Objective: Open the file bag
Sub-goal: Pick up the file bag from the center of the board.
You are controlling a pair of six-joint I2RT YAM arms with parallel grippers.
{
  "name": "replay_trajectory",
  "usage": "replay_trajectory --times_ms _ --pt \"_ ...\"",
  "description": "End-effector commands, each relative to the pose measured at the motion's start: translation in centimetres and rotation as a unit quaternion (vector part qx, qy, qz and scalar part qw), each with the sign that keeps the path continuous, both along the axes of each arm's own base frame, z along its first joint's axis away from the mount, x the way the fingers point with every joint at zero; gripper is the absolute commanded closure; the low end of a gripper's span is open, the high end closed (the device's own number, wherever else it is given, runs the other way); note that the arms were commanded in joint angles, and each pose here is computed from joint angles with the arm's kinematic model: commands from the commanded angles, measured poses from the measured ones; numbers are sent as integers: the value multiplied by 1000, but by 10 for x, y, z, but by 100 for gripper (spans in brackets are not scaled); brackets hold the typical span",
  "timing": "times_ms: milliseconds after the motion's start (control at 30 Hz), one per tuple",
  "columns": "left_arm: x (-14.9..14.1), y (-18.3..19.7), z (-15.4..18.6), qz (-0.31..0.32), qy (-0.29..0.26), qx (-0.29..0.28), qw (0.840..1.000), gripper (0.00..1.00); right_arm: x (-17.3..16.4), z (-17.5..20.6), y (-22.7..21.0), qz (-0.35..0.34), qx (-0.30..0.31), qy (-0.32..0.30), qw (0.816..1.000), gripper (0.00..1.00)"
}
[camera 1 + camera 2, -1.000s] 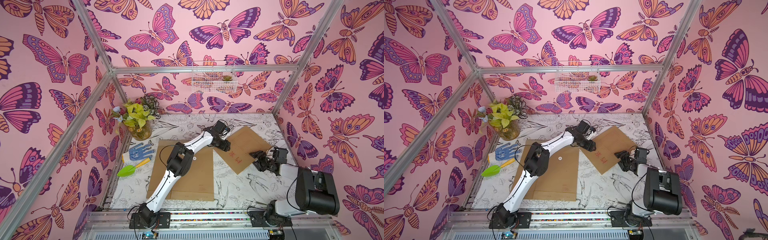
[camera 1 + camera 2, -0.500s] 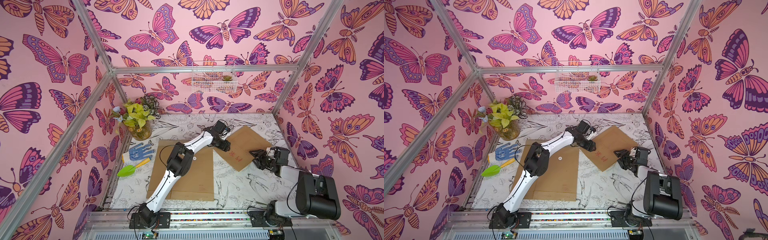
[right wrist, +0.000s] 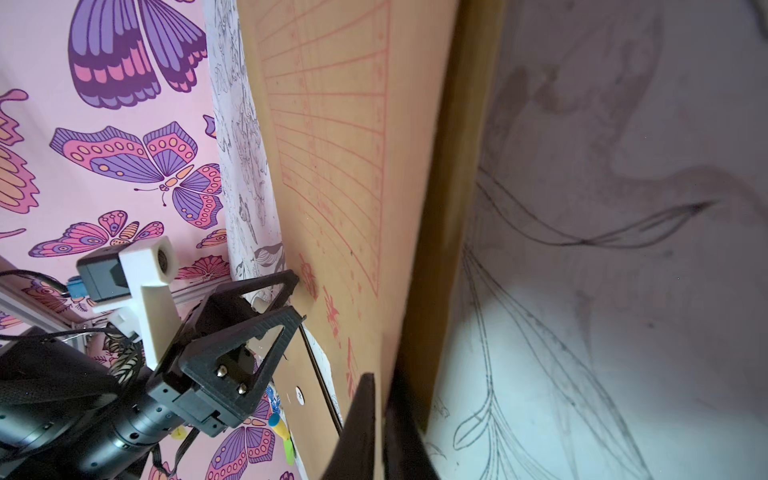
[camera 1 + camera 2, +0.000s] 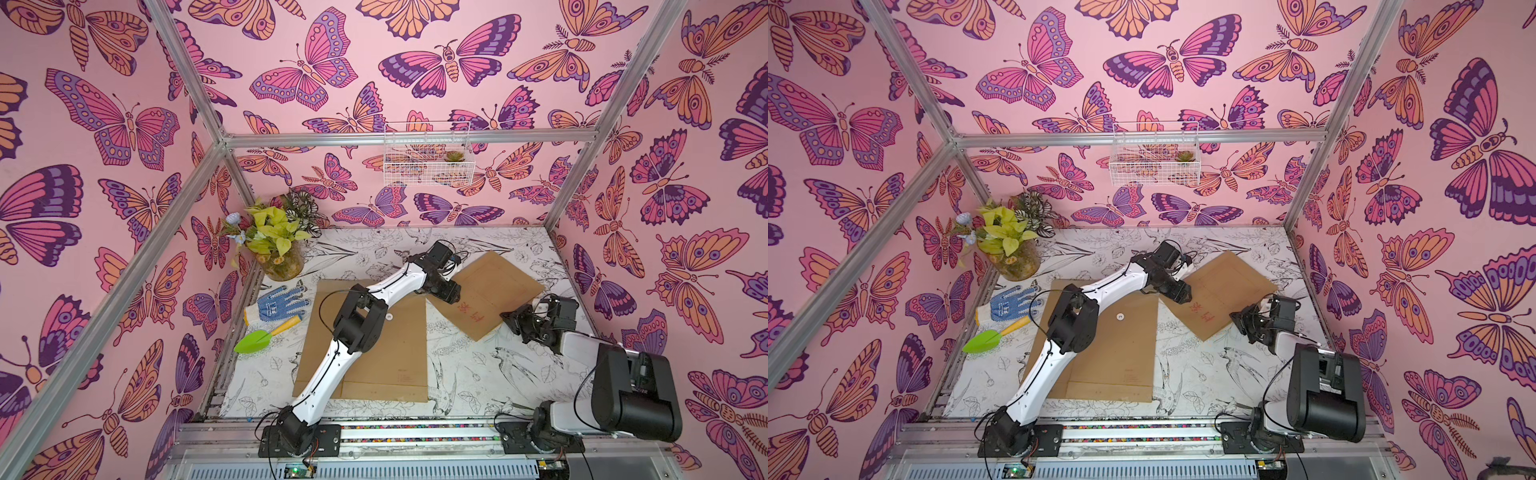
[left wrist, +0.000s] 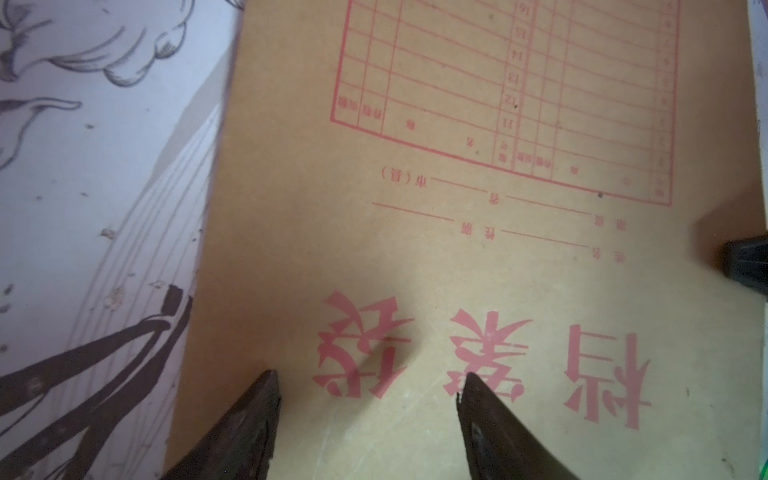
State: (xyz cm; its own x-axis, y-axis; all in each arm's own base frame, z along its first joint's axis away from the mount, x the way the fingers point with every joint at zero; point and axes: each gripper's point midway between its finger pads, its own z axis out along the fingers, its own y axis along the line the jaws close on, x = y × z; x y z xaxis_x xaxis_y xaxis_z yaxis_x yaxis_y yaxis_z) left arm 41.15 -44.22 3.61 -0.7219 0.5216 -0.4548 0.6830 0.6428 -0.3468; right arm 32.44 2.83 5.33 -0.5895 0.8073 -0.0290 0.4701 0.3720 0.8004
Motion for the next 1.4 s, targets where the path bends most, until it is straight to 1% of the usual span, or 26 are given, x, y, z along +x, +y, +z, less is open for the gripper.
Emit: replay_trajectory --times_ms 0,67,267,367,467,567,600,633,667,733,767,800,833,867,967,1033,1067,1200,1333,1367 --pt "-17 16 -15 -4 17 49 999 29 4 17 -3 1 -19 -14 1000 99" --pt "-12 14 6 -6 -4 39 999 27 3 26 -5 -4 -26 -16 1000 100" --pt "-3 16 88 -10 -89 6 996 13 -7 67 -14 -32 -52 -15 998 100" --pt "-6 22 129 -17 -150 -31 988 8 -14 92 -16 -54 -46 -18 997 100" --pt "-19 24 161 -37 -220 -95 970 5 -17 118 -14 -72 -24 -34 997 100" --pt "-35 29 188 -55 -287 -158 943 3 -21 140 -14 -90 -9 -41 995 100" --pt "-43 29 200 -72 -314 -181 929 1 -22 147 -14 -95 -4 -44 995 100" --pt "-53 31 201 -89 -329 -197 919 0 -23 152 -14 -100 1 -44 994 100" --pt "-65 32 203 -112 -348 -217 905 2 -25 158 -13 -104 9 -44 994 100" --pt "-87 35 199 -154 -399 -245 870 5 -27 167 -9 -105 28 -42 993 100" --pt "-96 36 195 -171 -423 -247 855 7 -28 170 -7 -105 38 -40 993 100" --pt "-109 35 190 -193 -452 -250 834 8 -28 173 -4 -103 49 -40 993 100" --pt "-119 34 185 -212 -471 -251 819 9 -29 176 -2 -101 60 -39 992 100" --pt "-123 32 183 -219 -476 -252 814 10 -30 177 0 -100 68 -38 992 100" --pt "-128 26 172 -229 -466 -255 816 12 -35 182 5 -96 86 -40 991 100" --pt "-126 23 167 -223 -467 -256 817 15 -37 186 7 -92 90 -40 991 100" --pt "-124 21 167 -219 -471 -260 814 17 -39 187 9 -89 91 -38 991 100" --pt "-118 17 154 -218 -467 -251 819 21 -49 192 11 -85 86 -35 992 100" --pt "-120 16 138 -239 -456 -239 823 28 -55 195 12 -90 88 -39 991 100" --pt "-122 16 131 -245 -448 -232 828 29 -56 196 11 -93 87 -41 991 100"
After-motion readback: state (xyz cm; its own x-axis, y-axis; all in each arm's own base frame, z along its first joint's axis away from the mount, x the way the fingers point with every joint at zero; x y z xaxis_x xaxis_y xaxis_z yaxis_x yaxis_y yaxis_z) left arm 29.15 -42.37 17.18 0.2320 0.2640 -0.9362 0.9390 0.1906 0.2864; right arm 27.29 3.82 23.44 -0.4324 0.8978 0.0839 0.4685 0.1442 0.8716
